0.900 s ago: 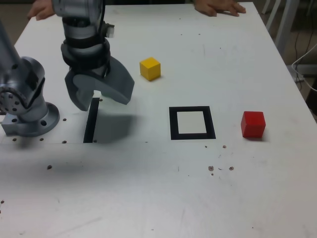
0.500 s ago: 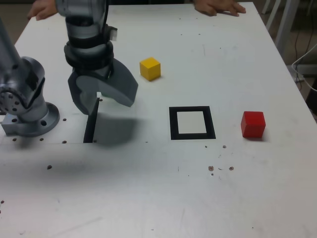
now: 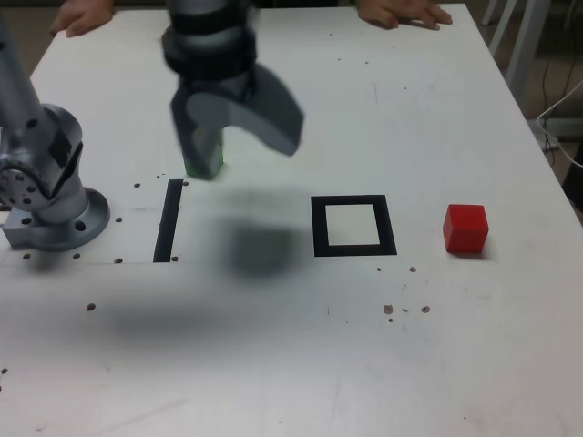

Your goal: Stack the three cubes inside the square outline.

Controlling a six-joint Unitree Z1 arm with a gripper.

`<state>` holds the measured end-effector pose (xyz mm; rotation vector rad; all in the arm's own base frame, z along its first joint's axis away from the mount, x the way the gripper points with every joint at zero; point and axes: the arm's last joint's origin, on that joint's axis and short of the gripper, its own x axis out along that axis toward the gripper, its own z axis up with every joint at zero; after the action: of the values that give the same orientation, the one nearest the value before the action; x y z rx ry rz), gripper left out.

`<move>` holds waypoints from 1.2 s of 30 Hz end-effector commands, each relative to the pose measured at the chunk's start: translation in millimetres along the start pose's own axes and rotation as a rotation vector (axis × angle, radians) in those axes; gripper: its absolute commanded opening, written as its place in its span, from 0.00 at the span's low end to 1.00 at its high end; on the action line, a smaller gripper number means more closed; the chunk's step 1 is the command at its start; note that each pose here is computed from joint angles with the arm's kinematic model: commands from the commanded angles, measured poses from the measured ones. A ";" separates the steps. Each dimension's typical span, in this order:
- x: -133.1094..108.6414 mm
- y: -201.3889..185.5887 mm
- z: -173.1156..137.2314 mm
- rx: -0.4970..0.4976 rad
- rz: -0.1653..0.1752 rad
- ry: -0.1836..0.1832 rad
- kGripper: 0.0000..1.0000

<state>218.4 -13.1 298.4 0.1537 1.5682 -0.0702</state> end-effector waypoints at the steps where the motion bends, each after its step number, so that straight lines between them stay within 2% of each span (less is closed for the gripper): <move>1: -7.7 0.9 12.7 0.005 0.000 -0.001 0.99; 10: -20.2 -3.7 74.4 0.045 -0.022 -0.004 1.00; 20: -16.4 -12.6 133.3 0.078 -0.045 -0.014 0.99; 28: -6.4 -13.1 173.7 0.088 -0.052 -0.009 0.99; 36: 13.3 -18.3 210.5 0.101 -0.057 -0.002 0.99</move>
<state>418.1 -57.7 288.0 0.1851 1.5629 -0.1888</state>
